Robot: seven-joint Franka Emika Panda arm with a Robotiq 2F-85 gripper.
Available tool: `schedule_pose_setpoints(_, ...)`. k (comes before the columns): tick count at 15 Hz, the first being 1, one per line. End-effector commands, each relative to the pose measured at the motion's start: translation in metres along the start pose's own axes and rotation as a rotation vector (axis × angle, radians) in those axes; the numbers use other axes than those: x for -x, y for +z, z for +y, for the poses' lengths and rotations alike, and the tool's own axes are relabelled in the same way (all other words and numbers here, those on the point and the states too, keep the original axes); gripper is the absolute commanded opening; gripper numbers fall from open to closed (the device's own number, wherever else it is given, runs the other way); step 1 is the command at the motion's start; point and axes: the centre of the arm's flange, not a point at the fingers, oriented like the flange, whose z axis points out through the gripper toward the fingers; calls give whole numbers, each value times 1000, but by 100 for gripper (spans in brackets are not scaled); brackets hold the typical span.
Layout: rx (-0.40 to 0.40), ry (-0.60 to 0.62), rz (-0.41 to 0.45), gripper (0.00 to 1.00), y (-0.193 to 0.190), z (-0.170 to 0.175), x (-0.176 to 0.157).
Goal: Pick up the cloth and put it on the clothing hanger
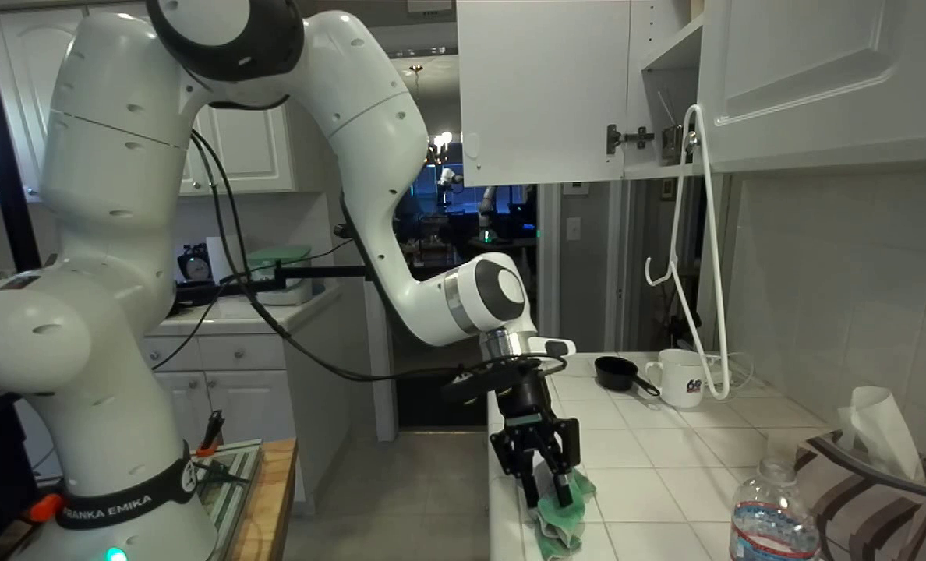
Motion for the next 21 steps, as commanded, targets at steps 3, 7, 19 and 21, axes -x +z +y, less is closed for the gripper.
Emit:
schedule_pose_setpoints(3,28,-8,-1,45,-4,-2,-2)
schedule_pose_setpoints(7,30,-9,9,26,-10,-2,0)
schedule_pose_setpoints(19,36,-2,28,0,-19,-2,2)
schedule_pose_setpoints(21,31,-2,30,1,-21,0,4)
